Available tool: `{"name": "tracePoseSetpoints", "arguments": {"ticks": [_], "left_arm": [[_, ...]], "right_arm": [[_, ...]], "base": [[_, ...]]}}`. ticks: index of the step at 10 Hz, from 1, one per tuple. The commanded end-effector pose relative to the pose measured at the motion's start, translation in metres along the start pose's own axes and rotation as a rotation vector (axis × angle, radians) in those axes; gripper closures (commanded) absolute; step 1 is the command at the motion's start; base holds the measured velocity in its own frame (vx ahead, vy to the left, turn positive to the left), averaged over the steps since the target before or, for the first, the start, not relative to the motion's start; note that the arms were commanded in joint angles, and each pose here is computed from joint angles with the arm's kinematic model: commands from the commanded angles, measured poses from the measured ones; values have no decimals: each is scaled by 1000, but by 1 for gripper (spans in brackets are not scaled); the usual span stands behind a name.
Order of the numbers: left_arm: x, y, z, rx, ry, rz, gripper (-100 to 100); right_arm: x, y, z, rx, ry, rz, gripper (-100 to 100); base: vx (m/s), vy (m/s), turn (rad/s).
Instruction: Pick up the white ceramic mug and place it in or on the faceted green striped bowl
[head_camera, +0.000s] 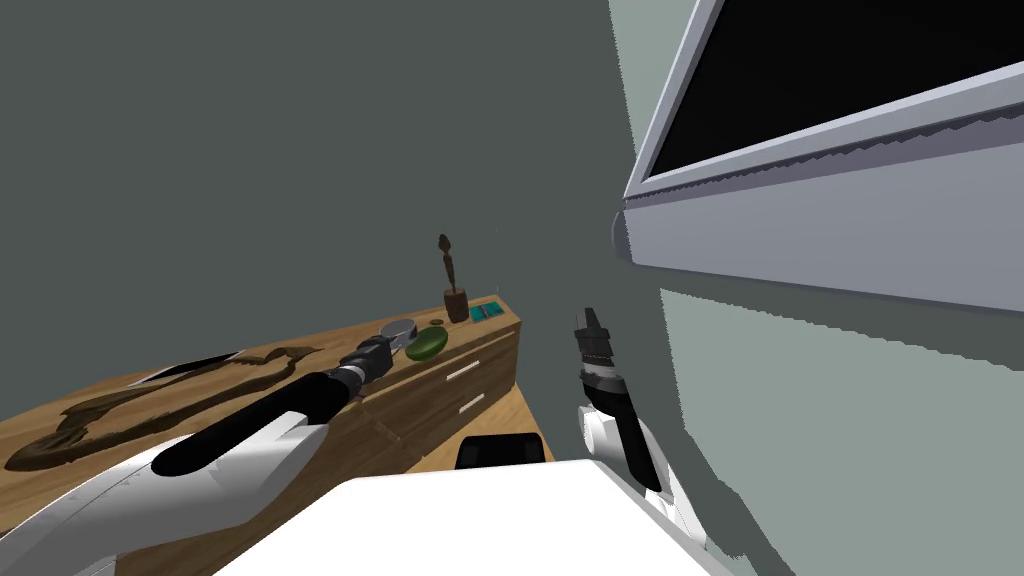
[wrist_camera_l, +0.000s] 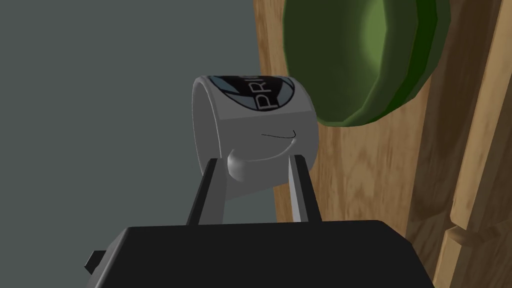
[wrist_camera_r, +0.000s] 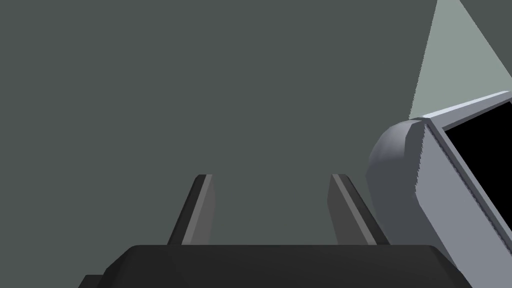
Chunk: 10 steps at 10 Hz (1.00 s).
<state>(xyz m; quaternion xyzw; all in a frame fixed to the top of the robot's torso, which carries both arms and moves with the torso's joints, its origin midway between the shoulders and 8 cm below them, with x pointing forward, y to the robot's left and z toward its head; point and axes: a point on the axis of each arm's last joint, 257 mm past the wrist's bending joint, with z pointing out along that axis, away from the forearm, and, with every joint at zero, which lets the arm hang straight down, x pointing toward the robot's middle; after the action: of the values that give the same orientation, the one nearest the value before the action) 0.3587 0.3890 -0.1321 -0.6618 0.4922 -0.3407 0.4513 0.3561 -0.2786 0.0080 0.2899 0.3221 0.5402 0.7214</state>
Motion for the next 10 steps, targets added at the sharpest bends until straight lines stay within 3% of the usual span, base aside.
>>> {"name": "tracePoseSetpoints", "arguments": {"ticks": [1,5,6,7,10], "left_arm": [[0,0,0,0,0,0,-100],[0,0,0,0,0,0,-100],[0,0,0,0,0,0,0],[-7,-11,1,-2,-9,-4,-100],[-16,-28,1,-2,-25,-11,-100]], "right_arm": [[0,0,0,0,0,0,0],[0,0,0,0,0,0,0],[0,0,0,0,0,0,0],[0,0,0,0,0,0,0],[0,0,0,0,0,0,0]], "base": [[6,-6,-2],[0,0,0],[0,0,0],[-23,-8,-69],[-48,-10,-71]]}}
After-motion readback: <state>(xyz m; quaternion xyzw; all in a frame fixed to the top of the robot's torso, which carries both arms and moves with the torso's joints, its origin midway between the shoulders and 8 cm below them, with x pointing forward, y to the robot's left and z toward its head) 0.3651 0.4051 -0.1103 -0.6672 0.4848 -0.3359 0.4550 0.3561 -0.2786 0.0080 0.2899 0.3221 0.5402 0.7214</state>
